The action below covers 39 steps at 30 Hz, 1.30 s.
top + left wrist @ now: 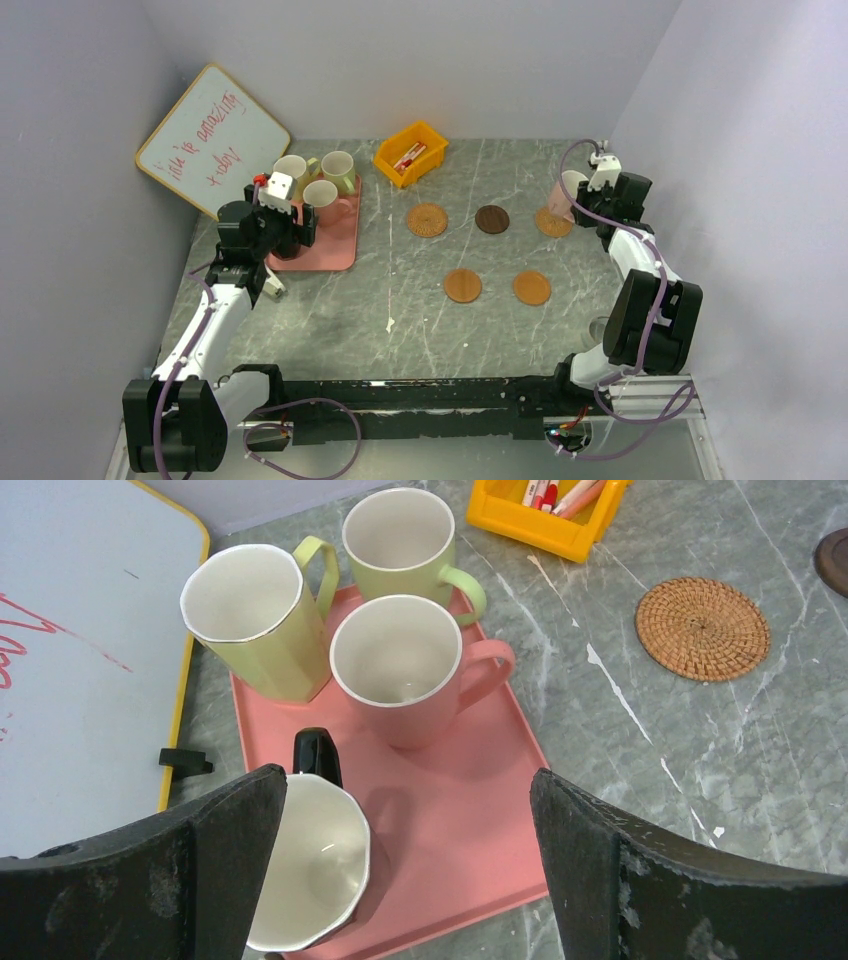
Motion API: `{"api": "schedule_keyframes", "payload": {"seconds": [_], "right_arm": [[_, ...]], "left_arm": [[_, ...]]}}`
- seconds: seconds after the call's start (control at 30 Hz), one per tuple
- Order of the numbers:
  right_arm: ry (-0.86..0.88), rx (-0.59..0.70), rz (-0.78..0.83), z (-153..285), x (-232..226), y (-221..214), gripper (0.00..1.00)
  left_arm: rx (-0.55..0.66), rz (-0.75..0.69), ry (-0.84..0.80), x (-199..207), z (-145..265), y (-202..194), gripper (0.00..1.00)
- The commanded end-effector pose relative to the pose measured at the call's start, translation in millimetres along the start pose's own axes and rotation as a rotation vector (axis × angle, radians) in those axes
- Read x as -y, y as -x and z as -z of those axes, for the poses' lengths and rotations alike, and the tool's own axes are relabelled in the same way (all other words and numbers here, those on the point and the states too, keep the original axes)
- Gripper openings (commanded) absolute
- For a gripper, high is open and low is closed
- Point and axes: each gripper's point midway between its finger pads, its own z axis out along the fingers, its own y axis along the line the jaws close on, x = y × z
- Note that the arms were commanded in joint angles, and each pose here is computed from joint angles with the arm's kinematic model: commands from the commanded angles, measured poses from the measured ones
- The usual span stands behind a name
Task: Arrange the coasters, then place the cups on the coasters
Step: Place the cup on the coaster.
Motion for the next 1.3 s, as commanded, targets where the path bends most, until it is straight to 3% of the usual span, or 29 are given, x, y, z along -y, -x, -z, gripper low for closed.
{"api": "schedule_keyframes", "payload": {"seconds": [0.0,1.27], "right_arm": [[-0.005,0.135,0.072,-2,6,38,0.00],[-0.031,0.094,0.113,-15,4,22,0.00]], "left_arm": [[0.051,-0.001,-0.005,0,1,13,0.97],[0.048,0.000,-0.003,-1,0,12,0.97]]}}
